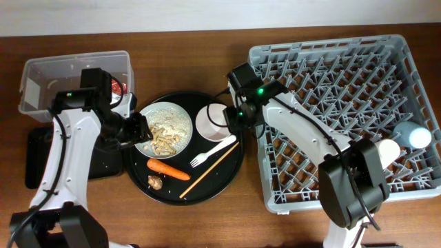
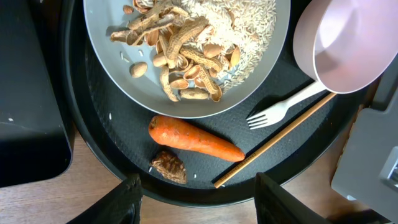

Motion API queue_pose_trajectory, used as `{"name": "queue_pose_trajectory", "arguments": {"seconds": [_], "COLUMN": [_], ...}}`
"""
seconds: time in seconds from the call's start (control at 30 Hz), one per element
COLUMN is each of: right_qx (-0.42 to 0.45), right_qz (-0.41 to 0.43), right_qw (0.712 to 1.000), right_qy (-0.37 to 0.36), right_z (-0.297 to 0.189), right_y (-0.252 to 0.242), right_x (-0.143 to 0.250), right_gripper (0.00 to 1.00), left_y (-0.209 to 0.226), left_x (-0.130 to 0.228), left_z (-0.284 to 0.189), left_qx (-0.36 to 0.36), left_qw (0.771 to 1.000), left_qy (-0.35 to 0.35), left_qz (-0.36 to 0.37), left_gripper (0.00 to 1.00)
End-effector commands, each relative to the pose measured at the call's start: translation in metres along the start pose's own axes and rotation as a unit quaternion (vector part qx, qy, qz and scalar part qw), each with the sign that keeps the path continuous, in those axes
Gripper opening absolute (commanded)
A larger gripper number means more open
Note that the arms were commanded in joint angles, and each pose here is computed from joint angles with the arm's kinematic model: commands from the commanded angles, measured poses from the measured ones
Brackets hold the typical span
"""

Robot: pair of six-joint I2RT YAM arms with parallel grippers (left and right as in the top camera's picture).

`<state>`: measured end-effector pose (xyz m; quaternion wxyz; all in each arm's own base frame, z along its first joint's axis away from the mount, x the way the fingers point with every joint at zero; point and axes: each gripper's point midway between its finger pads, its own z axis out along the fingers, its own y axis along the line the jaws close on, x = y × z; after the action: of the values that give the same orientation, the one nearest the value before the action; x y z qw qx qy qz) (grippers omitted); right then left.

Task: Sort waste into correct bins and load items into the dishwasher rack
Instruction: 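Grasp the pink bowl with the right gripper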

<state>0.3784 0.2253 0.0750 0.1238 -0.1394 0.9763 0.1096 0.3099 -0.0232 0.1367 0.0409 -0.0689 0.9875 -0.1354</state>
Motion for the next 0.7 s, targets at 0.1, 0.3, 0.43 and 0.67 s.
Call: {"name": "queue_pose_trajectory", "arguments": {"seconds": [0.1,0.3,0.43,0.67], "right_qx": [-0.017,-0.001,-0.003,0.002], "right_qz": [0.026,0.028,0.022,0.031], "right_qw": [0.999,1.000,1.000,0.999], "right_qy": [0.007,-0.008,-0.012,0.015], "right_z": [0.016,0.019,0.022,0.048], "right_y": [0.003,-0.002,0.002,0.000], "right_x": [-0.003,-0.010,-0.010,0.001], "right_gripper": [0.56,0.56,0.56,0.52], "left_y": [-0.001,-0.001,-0.001,-0.001], "left_x": [-0.003,-0.003,-0.003,-0.003], "left_z": [-0.007,-0.007,-0.007,-0.007], "left_qx": [-0.001,0.000,0.000,-0.001], "left_qw": [1.000,1.000,1.000,1.000], "left_qy": [-0.014,-0.014,-0.014,-0.014], "left_qz": [-0.002,-0.002,-0.002,-0.002], "left_gripper": [0.57,0.58,0.58,0.58]}}
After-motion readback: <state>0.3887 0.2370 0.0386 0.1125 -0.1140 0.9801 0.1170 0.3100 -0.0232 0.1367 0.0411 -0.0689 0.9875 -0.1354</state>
